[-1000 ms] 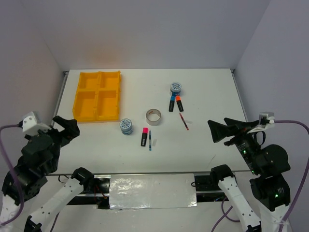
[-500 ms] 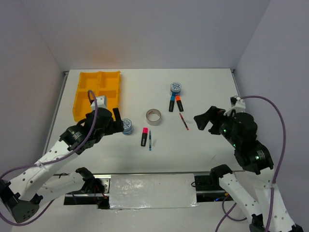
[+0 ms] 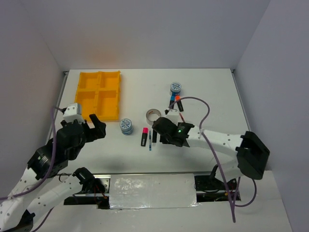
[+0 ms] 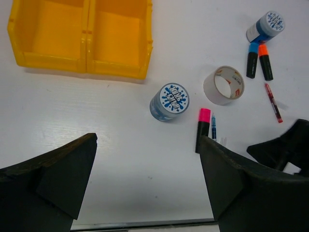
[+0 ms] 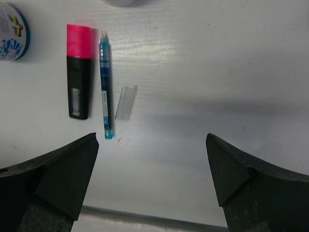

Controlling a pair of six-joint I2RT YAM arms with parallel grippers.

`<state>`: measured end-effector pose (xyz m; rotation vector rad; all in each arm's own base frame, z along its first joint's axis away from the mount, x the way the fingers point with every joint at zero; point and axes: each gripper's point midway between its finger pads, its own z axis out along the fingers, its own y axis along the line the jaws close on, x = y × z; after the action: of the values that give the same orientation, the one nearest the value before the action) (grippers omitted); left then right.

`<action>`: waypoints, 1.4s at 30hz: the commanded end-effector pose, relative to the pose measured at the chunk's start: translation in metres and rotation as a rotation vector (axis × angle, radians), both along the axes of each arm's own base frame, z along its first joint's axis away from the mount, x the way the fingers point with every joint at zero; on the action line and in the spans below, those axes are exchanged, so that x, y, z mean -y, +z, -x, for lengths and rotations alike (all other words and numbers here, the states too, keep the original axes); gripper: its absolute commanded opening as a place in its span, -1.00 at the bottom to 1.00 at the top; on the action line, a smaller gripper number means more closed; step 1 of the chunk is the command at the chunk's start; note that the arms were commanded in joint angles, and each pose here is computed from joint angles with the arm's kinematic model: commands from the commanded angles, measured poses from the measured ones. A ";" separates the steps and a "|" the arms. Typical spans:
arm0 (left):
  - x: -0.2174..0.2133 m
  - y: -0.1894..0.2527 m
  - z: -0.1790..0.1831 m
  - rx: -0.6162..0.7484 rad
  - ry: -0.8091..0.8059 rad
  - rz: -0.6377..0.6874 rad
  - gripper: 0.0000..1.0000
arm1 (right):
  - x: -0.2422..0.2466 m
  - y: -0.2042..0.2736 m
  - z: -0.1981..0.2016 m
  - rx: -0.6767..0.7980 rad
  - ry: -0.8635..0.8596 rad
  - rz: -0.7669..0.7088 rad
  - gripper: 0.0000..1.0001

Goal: Sort the stationery into containers
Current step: Move the pen cap to the center of the board.

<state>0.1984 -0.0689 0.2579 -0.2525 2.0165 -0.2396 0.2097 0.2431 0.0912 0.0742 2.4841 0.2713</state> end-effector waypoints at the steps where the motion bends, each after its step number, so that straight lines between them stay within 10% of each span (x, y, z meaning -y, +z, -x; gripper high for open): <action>1: -0.017 -0.004 0.011 0.054 0.013 -0.020 0.99 | -0.035 0.016 -0.026 0.082 -0.080 -0.070 0.99; 12: -0.019 -0.005 0.015 0.093 0.018 0.030 0.99 | -0.056 -0.012 -0.029 0.066 -0.094 -0.062 0.49; 42: -0.017 -0.007 0.013 0.083 0.011 0.021 0.99 | -0.047 -0.066 -0.024 -0.003 -0.087 0.068 0.05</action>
<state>0.1810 -0.0501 0.2459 -0.2801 1.9494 -0.2638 0.2284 0.2863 0.0267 0.1482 2.5107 0.1499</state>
